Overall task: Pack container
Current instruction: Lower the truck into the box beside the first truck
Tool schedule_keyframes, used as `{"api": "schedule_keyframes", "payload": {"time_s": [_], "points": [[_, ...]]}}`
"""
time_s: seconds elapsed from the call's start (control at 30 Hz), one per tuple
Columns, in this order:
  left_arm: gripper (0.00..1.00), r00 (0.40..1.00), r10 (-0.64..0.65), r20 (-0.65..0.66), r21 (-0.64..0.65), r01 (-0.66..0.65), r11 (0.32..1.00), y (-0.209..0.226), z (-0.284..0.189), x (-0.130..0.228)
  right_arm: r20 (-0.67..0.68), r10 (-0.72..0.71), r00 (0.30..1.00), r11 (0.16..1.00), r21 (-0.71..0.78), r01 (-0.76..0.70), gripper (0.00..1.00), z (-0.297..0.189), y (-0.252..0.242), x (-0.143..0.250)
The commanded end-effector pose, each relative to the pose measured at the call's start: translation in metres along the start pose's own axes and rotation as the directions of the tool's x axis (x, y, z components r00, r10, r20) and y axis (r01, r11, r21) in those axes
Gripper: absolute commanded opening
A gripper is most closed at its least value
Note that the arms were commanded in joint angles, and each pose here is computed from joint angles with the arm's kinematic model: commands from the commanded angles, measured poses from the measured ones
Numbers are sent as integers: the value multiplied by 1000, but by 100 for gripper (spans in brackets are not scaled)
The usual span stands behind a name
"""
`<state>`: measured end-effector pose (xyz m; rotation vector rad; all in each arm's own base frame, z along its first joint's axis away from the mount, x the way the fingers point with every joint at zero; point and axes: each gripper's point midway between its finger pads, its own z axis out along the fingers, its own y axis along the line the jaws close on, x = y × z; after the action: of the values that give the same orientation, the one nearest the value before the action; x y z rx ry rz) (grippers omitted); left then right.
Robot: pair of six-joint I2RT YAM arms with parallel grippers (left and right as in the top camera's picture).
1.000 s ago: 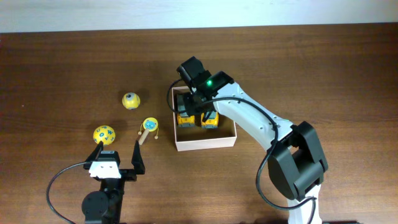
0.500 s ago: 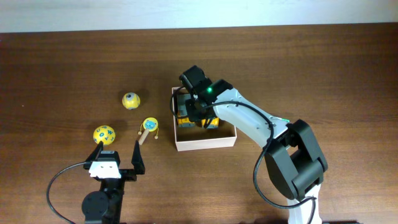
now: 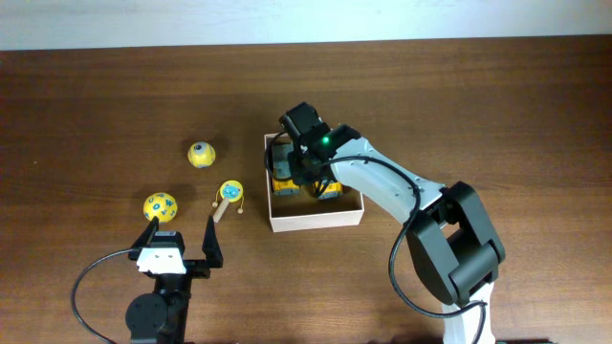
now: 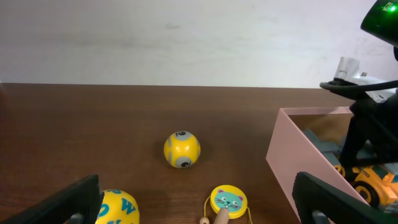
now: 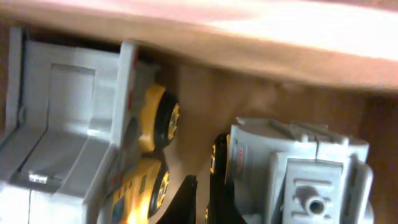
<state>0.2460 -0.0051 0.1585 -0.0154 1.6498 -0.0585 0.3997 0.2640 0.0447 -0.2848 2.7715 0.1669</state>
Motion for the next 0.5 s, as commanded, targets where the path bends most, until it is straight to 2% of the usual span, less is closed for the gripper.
{"api": "schedule_keyframes", "payload": {"time_s": [0.0, 0.47], "points": [[99, 1000, 15, 1, 9, -15, 1000, -1, 0, 2, 34, -8, 999, 999, 41, 6, 5, 3, -11, -8], [99, 1000, 15, 1, 9, -15, 1000, -1, 0, 2, 50, 16, 999, 996, 85, -20, 5, 3, -41, -19]]}}
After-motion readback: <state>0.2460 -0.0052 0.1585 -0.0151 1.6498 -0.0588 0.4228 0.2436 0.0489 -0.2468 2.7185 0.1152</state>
